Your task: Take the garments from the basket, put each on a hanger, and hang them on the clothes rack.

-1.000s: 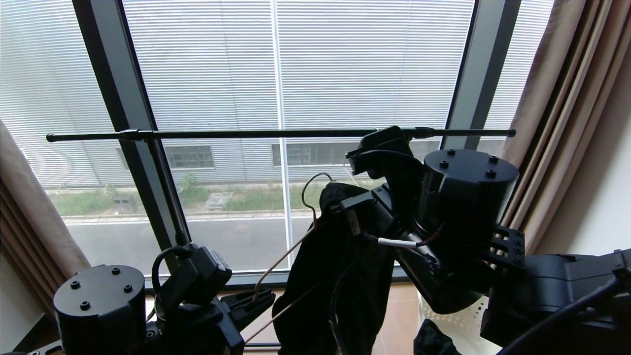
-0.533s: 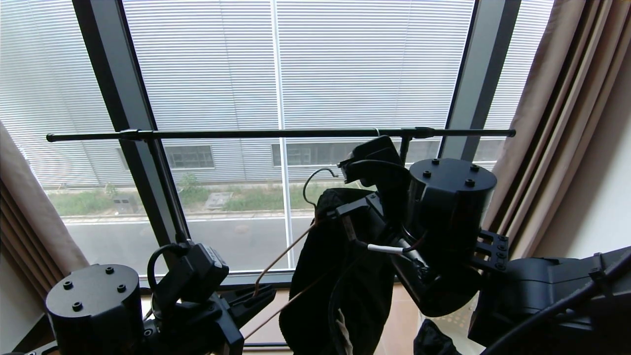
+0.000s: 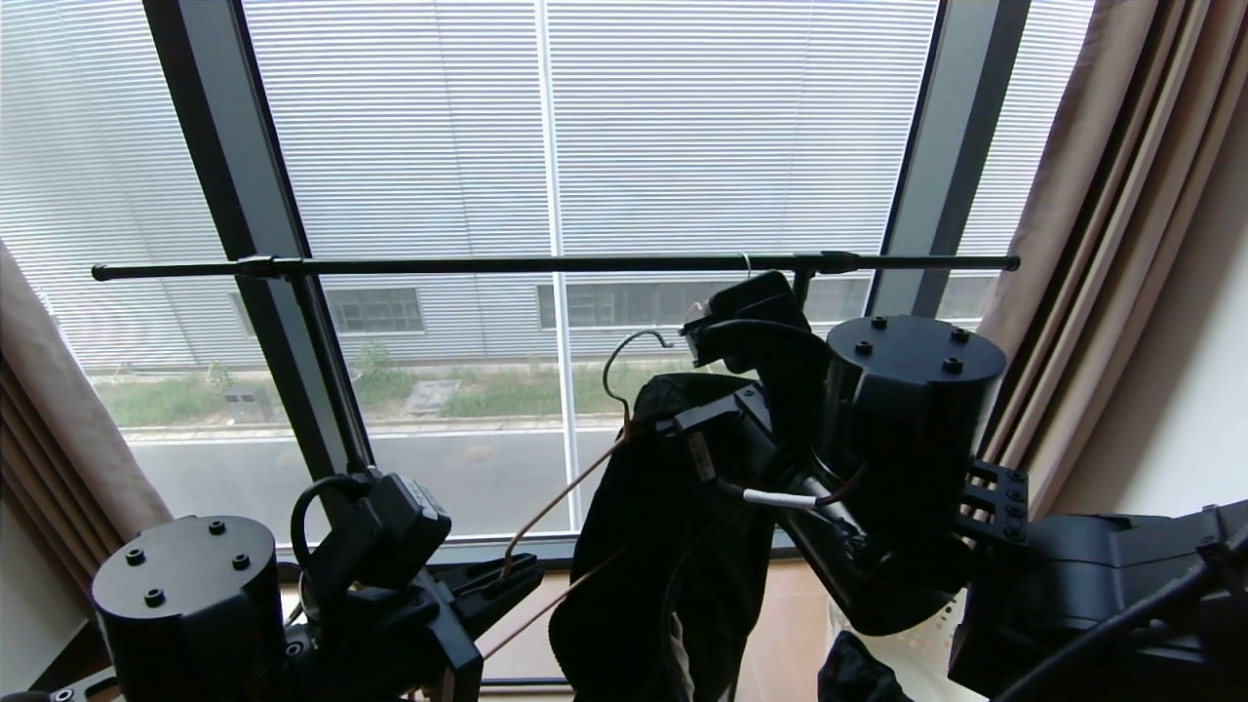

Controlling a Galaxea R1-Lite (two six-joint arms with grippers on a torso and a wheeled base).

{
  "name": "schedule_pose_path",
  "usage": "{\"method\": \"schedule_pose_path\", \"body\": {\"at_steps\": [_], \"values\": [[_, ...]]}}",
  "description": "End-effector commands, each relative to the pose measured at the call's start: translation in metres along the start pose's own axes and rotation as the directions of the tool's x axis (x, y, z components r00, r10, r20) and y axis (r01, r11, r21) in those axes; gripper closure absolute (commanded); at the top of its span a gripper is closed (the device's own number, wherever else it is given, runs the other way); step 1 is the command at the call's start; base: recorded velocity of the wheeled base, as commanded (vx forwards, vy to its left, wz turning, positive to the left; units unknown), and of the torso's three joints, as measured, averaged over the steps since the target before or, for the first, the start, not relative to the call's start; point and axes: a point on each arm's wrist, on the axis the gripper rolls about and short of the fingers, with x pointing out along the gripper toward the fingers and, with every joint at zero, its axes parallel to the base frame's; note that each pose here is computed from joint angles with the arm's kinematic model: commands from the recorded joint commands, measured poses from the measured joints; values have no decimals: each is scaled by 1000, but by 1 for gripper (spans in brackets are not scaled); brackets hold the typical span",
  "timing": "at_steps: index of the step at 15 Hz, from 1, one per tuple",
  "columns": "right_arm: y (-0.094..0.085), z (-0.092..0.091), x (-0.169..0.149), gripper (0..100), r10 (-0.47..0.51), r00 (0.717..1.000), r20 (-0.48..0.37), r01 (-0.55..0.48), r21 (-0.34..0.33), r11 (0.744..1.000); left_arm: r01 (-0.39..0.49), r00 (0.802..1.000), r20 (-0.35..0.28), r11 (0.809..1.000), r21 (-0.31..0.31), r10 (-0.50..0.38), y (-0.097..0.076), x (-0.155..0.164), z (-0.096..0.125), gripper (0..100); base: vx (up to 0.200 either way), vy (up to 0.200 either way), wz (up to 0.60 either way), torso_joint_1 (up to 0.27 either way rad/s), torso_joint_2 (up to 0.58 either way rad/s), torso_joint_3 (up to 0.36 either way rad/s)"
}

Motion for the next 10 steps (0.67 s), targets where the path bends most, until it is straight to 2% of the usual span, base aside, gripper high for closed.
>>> {"method": "schedule_pose_path", "body": {"at_steps": [1,7,10], "values": [[-3,3,-4,0,-1,1000,8,1,4,1000,-10,1000,-4,1000,-5,10,2,1,-1,100,0,0,0,0,0,0],[-7,4,-23,0,35,999,15,-35,-9,999,-33,999,12,999,-8,33,8,4,3,100,0,0,0,0,0,0],[-7,-2,-33,0,71,997,-5,-71,-33,997,-34,999,26,999,-6,34,9,6,7,100,0,0,0,0,0,0]]}}
